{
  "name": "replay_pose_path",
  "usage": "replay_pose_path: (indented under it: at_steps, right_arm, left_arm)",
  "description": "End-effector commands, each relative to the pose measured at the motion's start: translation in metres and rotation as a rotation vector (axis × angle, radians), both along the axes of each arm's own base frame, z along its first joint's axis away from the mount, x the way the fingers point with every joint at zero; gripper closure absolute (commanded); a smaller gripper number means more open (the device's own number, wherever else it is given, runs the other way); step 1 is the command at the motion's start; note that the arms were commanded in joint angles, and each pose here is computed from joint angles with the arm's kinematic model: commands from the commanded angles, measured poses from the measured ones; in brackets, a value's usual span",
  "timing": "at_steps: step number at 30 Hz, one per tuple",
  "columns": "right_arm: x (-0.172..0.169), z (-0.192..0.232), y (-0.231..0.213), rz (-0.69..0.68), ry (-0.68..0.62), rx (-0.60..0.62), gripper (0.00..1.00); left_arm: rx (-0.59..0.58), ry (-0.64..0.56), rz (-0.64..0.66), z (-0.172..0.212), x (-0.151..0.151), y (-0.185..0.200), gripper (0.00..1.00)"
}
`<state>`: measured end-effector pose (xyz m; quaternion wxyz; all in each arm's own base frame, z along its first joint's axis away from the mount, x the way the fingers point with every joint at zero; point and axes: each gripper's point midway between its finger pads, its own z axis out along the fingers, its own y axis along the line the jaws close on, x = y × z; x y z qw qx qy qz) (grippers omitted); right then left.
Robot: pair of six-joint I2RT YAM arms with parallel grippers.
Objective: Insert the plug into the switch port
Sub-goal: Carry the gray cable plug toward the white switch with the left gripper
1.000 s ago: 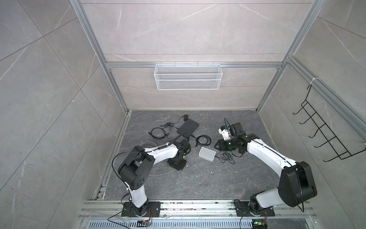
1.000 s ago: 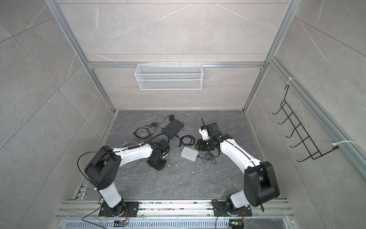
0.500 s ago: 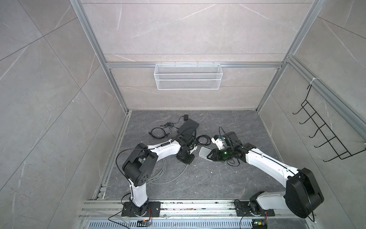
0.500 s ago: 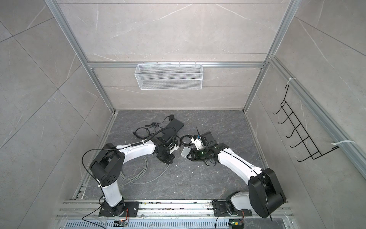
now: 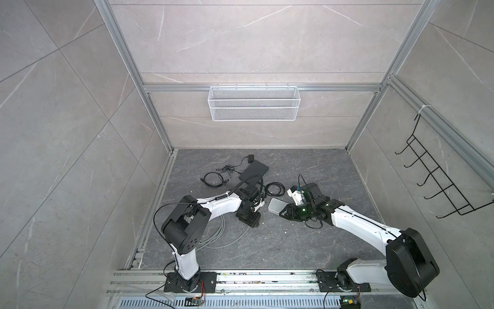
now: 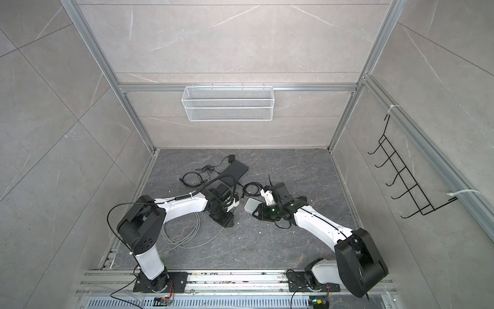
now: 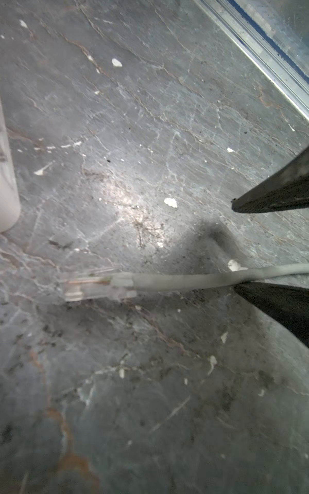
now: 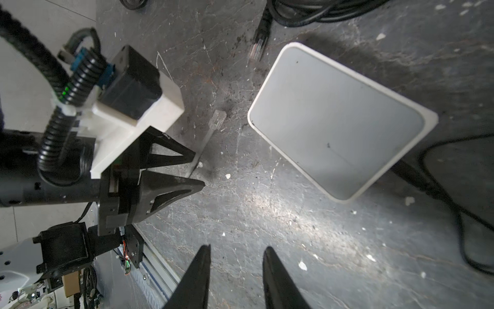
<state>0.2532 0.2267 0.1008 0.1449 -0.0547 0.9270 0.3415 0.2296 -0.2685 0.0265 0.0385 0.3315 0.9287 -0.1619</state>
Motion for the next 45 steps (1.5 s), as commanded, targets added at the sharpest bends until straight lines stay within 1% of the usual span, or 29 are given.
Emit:
replay_pose_path:
  at_steps: [1, 4, 6, 9, 12, 15, 19, 22, 25, 27, 28, 29, 31, 37, 42, 45]
  right_arm:
    - [0.009, 0.003, 0.005, -0.019, 0.007, -0.015, 0.64]
    - [0.012, -0.002, 0.005, -0.022, 0.023, -0.033, 0.64]
    - [0.014, -0.005, 0.005, -0.025, 0.033, -0.042, 0.64]
    - [0.017, -0.007, 0.008, -0.022, 0.039, -0.046, 0.64]
    - [0.022, -0.009, 0.011, -0.022, 0.044, -0.047, 0.64]
    - [0.025, -0.009, 0.014, -0.015, 0.049, -0.044, 0.64]
    - [0.030, -0.010, 0.018, -0.009, 0.056, -0.042, 0.64]
    - [0.032, -0.012, 0.022, -0.004, 0.063, -0.043, 0.64]
    - [0.034, -0.014, 0.024, 0.006, 0.067, -0.051, 0.64]
    - [0.035, -0.015, 0.025, 0.010, 0.069, -0.053, 0.64]
    - [0.036, -0.014, 0.027, 0.010, 0.068, -0.052, 0.64]
    - [0.037, -0.015, 0.028, 0.012, 0.068, -0.052, 0.64]
    - [0.038, -0.016, 0.030, 0.013, 0.072, -0.050, 0.65]
    - [0.039, -0.021, 0.040, 0.008, 0.083, -0.042, 0.65]
    - [0.040, -0.023, 0.043, 0.006, 0.084, -0.044, 0.65]
    - [0.039, -0.023, 0.043, 0.006, 0.083, -0.045, 0.65]
  left_arm:
    - [-0.006, -0.051, 0.006, 0.012, 0.006, 0.002, 0.54]
    - [-0.003, -0.071, 0.010, 0.009, 0.013, 0.001, 0.54]
    - [-0.033, -0.063, 0.035, 0.011, 0.019, 0.001, 0.54]
    - [-0.158, -0.005, 0.120, 0.021, 0.031, 0.005, 0.53]
    - [-0.257, 0.012, 0.185, 0.033, 0.045, 0.012, 0.52]
    - [-0.288, 0.019, 0.170, 0.038, 0.049, 0.013, 0.52]
    - [-0.303, 0.078, 0.139, 0.029, 0.043, 0.008, 0.52]
    - [-0.329, 0.097, 0.127, 0.028, 0.040, 0.004, 0.52]
    - [-0.350, 0.104, 0.144, 0.025, 0.042, 0.000, 0.52]
    - [-0.346, 0.102, 0.156, 0.018, 0.044, 0.000, 0.55]
    - [-0.340, 0.100, 0.162, 0.014, 0.045, 0.001, 0.59]
    - [-0.338, 0.097, 0.157, 0.011, 0.047, 0.000, 0.65]
    - [-0.336, 0.091, 0.155, 0.007, 0.049, 0.000, 0.70]
    - [-0.301, 0.079, 0.152, -0.001, 0.053, -0.001, 0.72]
    - [-0.204, 0.046, 0.153, -0.014, 0.054, 0.006, 0.72]
    - [-0.161, 0.044, 0.146, -0.025, 0.051, 0.010, 0.76]
